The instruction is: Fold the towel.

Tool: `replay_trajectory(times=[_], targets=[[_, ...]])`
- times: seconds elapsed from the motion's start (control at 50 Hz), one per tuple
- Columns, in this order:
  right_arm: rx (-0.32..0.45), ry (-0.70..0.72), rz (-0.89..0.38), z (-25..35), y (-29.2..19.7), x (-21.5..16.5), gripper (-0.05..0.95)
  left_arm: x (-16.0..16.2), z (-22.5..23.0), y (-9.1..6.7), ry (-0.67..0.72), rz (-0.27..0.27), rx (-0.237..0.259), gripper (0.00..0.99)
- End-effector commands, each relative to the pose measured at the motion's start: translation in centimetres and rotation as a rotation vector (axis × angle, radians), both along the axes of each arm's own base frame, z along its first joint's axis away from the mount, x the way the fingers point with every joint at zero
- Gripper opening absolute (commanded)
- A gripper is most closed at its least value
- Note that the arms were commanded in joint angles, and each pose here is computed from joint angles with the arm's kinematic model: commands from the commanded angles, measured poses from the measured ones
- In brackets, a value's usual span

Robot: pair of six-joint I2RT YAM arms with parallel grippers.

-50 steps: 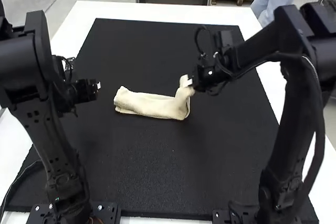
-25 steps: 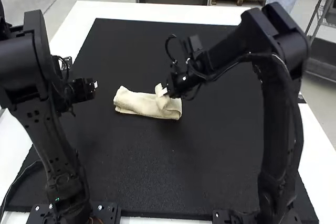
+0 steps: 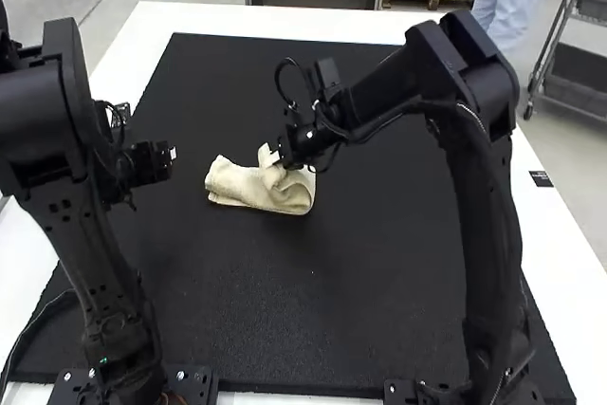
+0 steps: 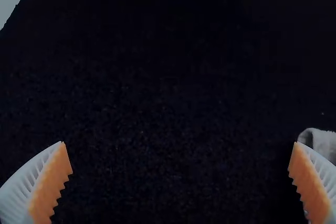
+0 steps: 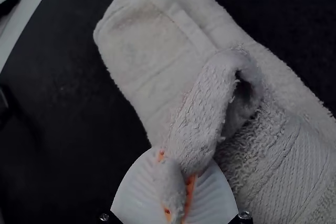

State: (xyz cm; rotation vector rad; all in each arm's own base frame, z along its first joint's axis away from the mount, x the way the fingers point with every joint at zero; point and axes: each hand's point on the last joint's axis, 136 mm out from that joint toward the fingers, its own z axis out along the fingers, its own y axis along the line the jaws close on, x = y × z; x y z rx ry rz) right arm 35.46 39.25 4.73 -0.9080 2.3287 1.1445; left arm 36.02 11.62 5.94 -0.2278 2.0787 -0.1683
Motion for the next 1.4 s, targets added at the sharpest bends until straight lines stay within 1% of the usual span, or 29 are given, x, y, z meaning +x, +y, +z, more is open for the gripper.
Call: replay_trajectory(times=[0.0,0.26,0.58,1.22,1.24,1.26,1.3,1.36,1.38], targets=[[0.044,-0.008,0.035,1.6,2.0,-0.2,-0.02,0.2,1.3,0.6,-0.031,0.014,0.021,0.967],[0.061,-0.008,0.062,1.9,3.9,-0.4,-0.02,0.1,1.0,0.4,-0.025,0.009,0.020,0.967],[0.073,0.000,0.092,1.7,5.9,-1.2,-0.02,0.0,1.0,0.5,-0.026,0.012,0.022,0.967],[0.094,0.006,0.116,1.1,8.6,-0.8,-0.02,-0.4,0.4,0.0,-0.013,0.006,0.015,0.967],[0.096,0.012,0.116,1.0,8.5,-0.8,-0.01,-0.5,0.4,0.0,-0.013,0.005,0.015,0.967],[0.097,0.013,0.114,1.1,8.6,-0.7,0.02,-0.5,0.3,0.0,-0.013,0.006,0.015,0.967],[0.100,0.019,0.109,1.1,8.6,-0.6,0.11,-0.5,0.3,0.0,-0.012,0.006,0.015,0.967],[0.106,0.033,0.102,1.2,8.7,-0.4,0.22,-0.6,0.2,-0.1,-0.009,0.004,0.015,0.967],[0.108,0.035,0.106,1.3,8.8,-0.5,0.28,-0.6,0.2,0.0,-0.010,0.005,0.015,0.967]])
